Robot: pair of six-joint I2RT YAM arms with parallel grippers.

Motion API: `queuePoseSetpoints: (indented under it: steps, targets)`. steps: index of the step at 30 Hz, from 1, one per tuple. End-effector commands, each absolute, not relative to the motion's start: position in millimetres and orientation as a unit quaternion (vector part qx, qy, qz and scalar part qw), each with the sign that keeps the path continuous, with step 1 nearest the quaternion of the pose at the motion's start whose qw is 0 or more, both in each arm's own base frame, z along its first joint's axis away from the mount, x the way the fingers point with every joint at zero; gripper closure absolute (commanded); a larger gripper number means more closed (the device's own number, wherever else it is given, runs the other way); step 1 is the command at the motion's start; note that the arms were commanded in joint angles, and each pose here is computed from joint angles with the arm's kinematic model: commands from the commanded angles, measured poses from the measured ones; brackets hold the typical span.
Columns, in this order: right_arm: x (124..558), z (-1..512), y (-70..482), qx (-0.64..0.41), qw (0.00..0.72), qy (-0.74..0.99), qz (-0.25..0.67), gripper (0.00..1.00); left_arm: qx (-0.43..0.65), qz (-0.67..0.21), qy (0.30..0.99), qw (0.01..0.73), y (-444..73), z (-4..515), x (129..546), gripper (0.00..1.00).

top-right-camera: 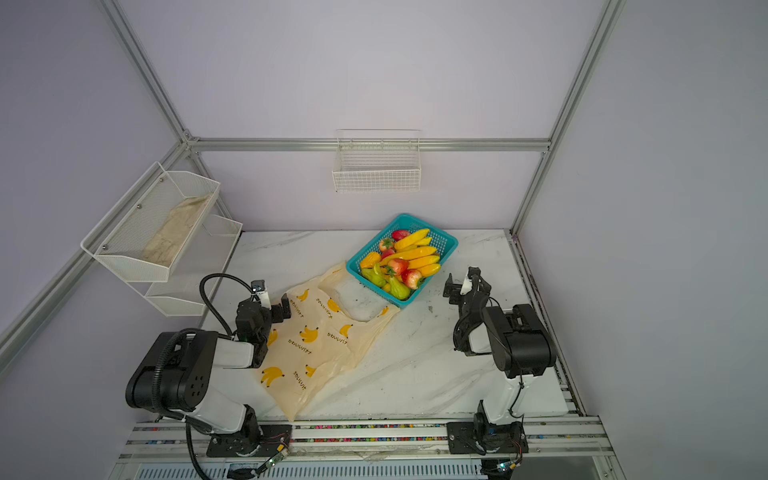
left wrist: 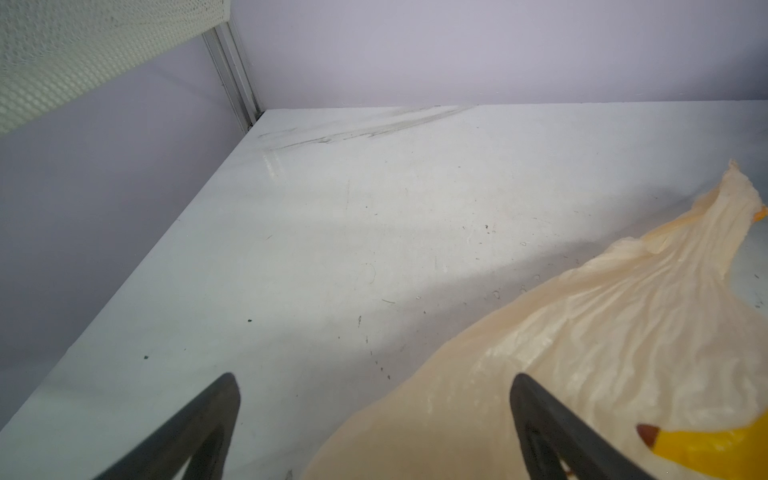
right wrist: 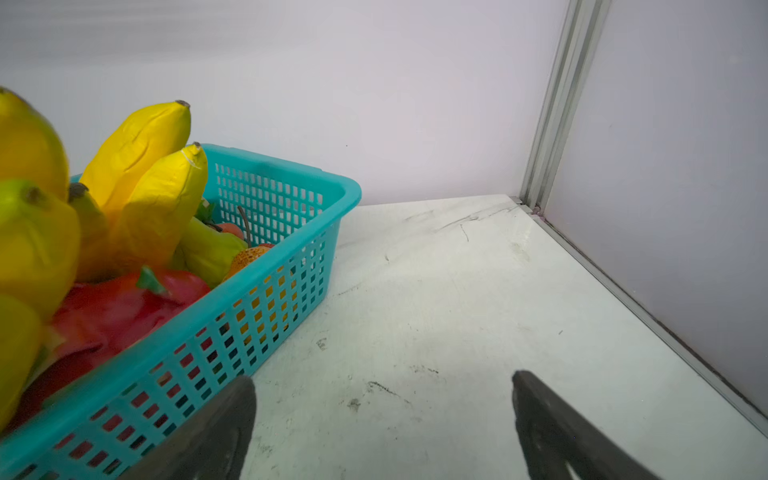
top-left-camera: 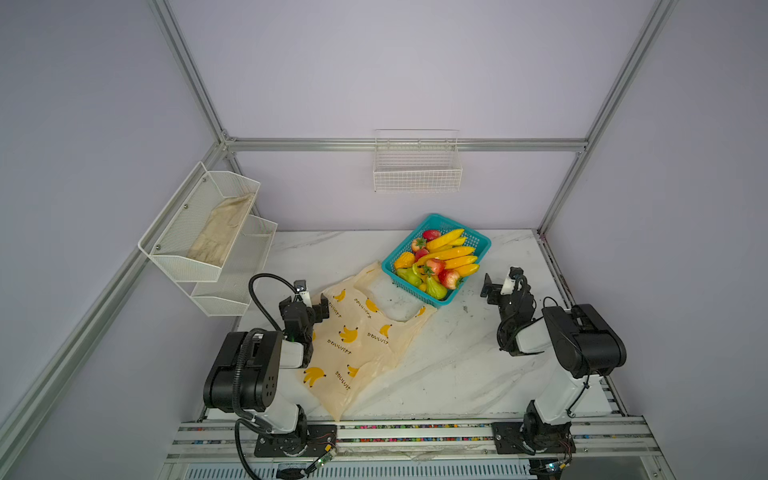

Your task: Place the fake fruits into the plastic bag and tie a complex knot

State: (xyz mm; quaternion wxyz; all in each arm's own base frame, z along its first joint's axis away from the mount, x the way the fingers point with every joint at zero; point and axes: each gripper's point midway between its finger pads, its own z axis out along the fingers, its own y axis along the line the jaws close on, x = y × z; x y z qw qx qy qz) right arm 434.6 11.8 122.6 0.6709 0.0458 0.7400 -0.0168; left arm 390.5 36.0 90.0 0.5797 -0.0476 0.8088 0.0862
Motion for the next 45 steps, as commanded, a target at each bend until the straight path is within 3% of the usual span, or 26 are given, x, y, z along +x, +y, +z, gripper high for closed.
queuePoseSetpoints:
  steps: [1, 23, 28, 29, 32, 39, 45]
  targets:
    - [438.9, 134.8, 10.5, 0.047, 0.685, 0.727, -0.017, 0.03, -0.052, 0.083, 0.785, 0.611, 36.9, 112.6, 401.2, 0.00]
    - [437.7, 137.6, 7.8, 0.052, 0.688, 0.724, -0.018, 0.03, -0.061, 0.086, 0.779, 0.618, 39.5, 117.6, 399.6, 0.00]
    - [403.3, 192.8, -35.7, 0.178, 0.715, 0.673, -0.061, 0.05, -0.115, 0.118, 0.776, 0.609, 58.7, 153.7, 390.8, 0.00]
    - [394.7, 204.0, -42.8, 0.231, 0.716, 0.658, -0.032, 0.06, -0.141, 0.112, 0.783, 0.596, 62.3, 160.7, 389.6, 0.00]
    - [388.8, 240.1, -35.3, 0.255, 0.723, 0.641, 0.034, 0.10, -0.212, 0.035, 0.798, 0.563, 54.0, 183.6, 392.4, 0.00]
    - [398.6, 251.7, 42.8, 0.185, 0.677, 0.698, 0.144, 0.13, -0.098, -0.207, 0.777, 0.587, -54.2, 237.6, 407.4, 0.00]
    - [390.0, 233.9, 113.2, 0.104, 0.629, 0.747, 0.191, 0.15, 0.014, -0.327, 0.798, 0.506, -149.1, 236.4, 433.8, 0.01]
